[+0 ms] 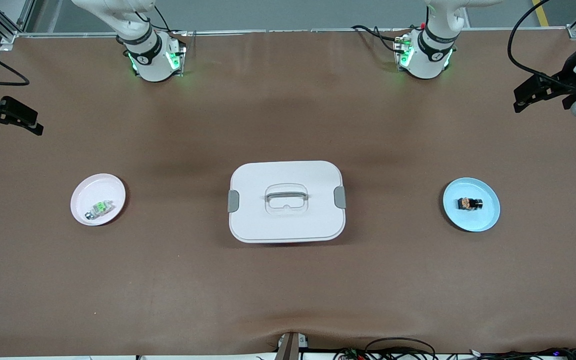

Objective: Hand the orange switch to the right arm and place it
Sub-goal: 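Move the left gripper over the orange switch on the blue plate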

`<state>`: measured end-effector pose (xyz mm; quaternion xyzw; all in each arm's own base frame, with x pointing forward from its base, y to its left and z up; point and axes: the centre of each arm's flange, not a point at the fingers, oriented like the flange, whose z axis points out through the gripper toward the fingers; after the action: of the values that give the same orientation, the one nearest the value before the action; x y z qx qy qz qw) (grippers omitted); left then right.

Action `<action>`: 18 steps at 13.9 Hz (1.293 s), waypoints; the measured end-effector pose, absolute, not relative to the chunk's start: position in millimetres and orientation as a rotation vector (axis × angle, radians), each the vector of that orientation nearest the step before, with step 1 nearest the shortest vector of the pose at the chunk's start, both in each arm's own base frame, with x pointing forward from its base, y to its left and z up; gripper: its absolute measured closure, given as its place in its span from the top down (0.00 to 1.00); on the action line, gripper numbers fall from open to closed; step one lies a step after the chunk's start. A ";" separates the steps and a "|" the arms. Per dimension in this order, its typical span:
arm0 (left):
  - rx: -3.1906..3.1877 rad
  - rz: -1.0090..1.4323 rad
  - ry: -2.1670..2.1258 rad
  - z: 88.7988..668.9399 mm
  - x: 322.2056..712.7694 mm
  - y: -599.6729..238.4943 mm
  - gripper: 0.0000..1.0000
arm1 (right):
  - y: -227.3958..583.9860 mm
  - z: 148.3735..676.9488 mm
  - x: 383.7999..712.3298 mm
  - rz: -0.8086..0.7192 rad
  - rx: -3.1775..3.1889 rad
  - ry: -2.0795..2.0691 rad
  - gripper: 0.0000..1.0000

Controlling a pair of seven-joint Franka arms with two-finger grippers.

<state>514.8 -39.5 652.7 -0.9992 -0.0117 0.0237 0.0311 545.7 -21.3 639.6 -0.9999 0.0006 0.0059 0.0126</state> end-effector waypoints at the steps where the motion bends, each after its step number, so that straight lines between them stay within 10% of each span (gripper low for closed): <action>1: -3.078 0.073 -0.036 652.6 514.9 -39.6 1.00 | -21.3 639.6 545.7 0.018 -3.116 0.002 1.00; 18: -3.010 0.207 -0.022 510.8 571.6 -22.9 1.00 | -20.9 639.4 545.7 0.019 -3.116 0.000 1.00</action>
<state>571.6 -22.9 510.8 -0.9957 -0.0073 0.0684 0.0622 545.7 -20.9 639.4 -0.9999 -0.0001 0.0062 0.0126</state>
